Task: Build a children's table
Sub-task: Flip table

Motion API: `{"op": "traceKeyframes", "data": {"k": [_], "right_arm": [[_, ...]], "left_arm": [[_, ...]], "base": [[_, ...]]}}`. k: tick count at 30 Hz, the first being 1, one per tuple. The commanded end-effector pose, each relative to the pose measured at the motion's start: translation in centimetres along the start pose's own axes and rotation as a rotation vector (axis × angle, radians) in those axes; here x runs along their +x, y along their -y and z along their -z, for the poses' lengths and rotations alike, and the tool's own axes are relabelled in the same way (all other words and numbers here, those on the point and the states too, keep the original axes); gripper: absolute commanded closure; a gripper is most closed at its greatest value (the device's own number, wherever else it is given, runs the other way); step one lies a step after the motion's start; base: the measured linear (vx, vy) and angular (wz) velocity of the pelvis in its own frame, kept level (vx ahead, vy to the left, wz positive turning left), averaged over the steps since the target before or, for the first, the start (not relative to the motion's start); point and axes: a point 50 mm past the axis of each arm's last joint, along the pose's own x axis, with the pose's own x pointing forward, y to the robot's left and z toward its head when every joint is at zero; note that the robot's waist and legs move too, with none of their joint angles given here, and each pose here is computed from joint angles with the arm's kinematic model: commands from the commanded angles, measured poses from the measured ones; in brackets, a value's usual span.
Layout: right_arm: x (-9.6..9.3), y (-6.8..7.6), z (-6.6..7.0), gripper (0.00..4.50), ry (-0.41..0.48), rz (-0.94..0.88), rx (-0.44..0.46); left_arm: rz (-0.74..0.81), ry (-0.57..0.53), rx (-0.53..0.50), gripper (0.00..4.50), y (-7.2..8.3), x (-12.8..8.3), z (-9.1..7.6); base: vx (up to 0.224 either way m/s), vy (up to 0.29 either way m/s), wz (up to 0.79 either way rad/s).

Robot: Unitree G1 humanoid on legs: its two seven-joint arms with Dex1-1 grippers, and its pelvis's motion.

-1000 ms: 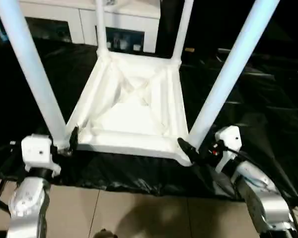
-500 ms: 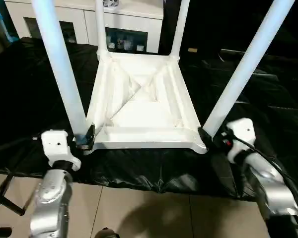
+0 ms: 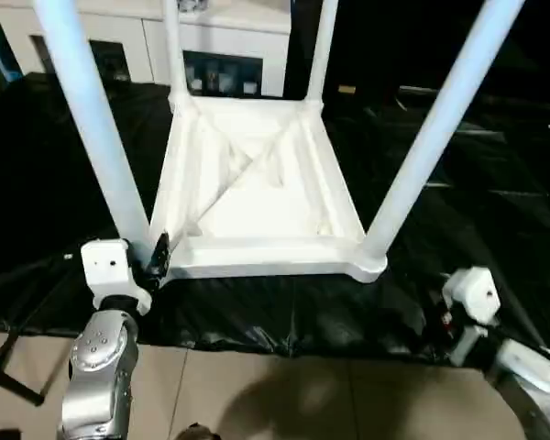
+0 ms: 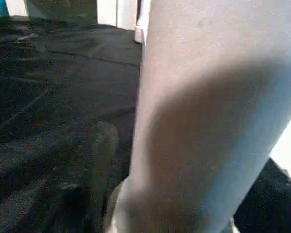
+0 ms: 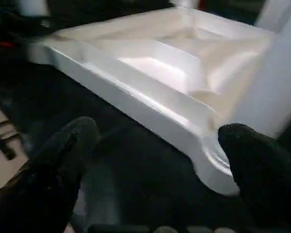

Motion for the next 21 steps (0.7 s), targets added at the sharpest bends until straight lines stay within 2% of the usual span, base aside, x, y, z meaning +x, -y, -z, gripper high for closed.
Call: {"op": "traceKeyframes", "data": {"k": [1,6,7,8,10,13,18,21], "right_arm": [[0.8,-0.3,-0.6,0.00,0.013,-0.034,0.004],[2.6,0.0,0.0,0.00,-0.010,-0.015,0.015],[3.6,0.1,0.7,0.00,-0.046,0.020,0.032],[3.6,0.1,0.7,0.00,-0.046,0.020,0.032],[4.3,-0.4,0.8,0.00,-0.064,0.005,0.045],[4.9,-1.2,0.7,0.00,-0.055,-0.039,0.066],[4.9,-1.3,0.4,0.00,-0.052,-0.051,0.077],[5.2,-0.7,0.4,0.00,-0.042,-0.017,0.090]], "left_arm": [[0.005,0.002,-0.036,1.61,0.4,0.0,-0.3],[0.022,0.003,-0.115,1.81,1.1,0.0,-0.3],[0.039,0.021,-0.233,2.01,1.8,0.1,-0.6],[0.039,0.021,-0.233,2.01,1.8,0.1,-0.6],[0.055,0.034,-0.376,2.02,2.6,0.1,-1.1],[0.043,0.017,-0.504,2.03,3.4,0.1,-1.1],[0.013,0.015,-0.575,2.07,3.3,0.4,-1.4],[0.059,0.016,-0.572,2.17,4.0,0.6,-1.9]], "base": [[0.000,0.000,0.00],[0.000,0.000,0.00],[0.000,0.000,0.00],[0.000,0.000,0.00],[0.000,0.000,0.00],[0.000,0.000,0.00],[0.000,0.000,0.00],[0.000,0.000,0.00]]}}
